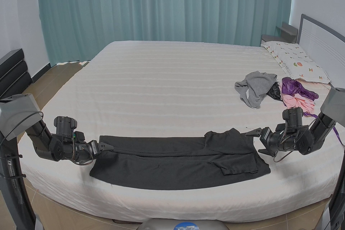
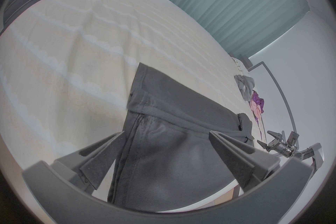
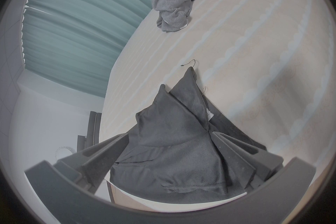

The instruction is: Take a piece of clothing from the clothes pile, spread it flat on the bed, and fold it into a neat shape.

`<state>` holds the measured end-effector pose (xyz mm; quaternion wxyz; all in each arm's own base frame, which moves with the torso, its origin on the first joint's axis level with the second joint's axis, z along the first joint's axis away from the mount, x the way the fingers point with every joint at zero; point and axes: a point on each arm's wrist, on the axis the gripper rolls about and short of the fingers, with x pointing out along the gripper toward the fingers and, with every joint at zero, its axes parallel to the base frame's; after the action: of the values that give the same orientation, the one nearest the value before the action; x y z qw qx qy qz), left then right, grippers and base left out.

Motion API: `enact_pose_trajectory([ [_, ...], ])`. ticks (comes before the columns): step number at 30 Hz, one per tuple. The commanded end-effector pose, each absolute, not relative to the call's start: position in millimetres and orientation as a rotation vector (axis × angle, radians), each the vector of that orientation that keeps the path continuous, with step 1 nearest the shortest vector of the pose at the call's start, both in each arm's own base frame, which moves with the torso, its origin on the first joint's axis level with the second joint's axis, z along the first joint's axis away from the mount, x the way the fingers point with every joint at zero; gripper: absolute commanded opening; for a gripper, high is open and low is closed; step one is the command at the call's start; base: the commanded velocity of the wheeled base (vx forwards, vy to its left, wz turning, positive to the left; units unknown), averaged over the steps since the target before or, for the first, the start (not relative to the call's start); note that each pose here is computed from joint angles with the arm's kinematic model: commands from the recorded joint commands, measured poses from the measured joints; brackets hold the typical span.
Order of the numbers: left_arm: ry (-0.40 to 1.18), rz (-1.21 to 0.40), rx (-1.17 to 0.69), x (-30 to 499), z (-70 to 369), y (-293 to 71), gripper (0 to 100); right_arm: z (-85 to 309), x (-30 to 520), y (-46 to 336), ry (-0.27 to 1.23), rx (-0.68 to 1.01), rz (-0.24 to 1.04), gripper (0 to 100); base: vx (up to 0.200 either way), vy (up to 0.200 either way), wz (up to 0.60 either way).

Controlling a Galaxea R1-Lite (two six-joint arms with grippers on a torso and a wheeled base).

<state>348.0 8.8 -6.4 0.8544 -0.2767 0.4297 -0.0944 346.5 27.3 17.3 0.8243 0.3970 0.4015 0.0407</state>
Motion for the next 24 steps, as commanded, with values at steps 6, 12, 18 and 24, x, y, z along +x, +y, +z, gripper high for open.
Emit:
enact_pose_trajectory([
  [6,0.936,-0.179,-0.586,331,-8,12,100,17,343,27,0.86,0.845,0.085,100,0.0,0.0,0.0],
  [12,0.96,-0.173,-0.556,320,-14,22,100,17,343,27,0.86,0.845,0.085,100,0.0,0.0,0.0],
  [18,0.966,-0.176,-0.553,314,-13,23,100,16,342,28,0.867,0.844,0.084,100,0.0,0.0,0.0],
  [24,0.986,-0.175,-0.554,309,-16,22,0,17,342,27,0.864,0.845,0.083,100,0.0,0.0,0.0],
])
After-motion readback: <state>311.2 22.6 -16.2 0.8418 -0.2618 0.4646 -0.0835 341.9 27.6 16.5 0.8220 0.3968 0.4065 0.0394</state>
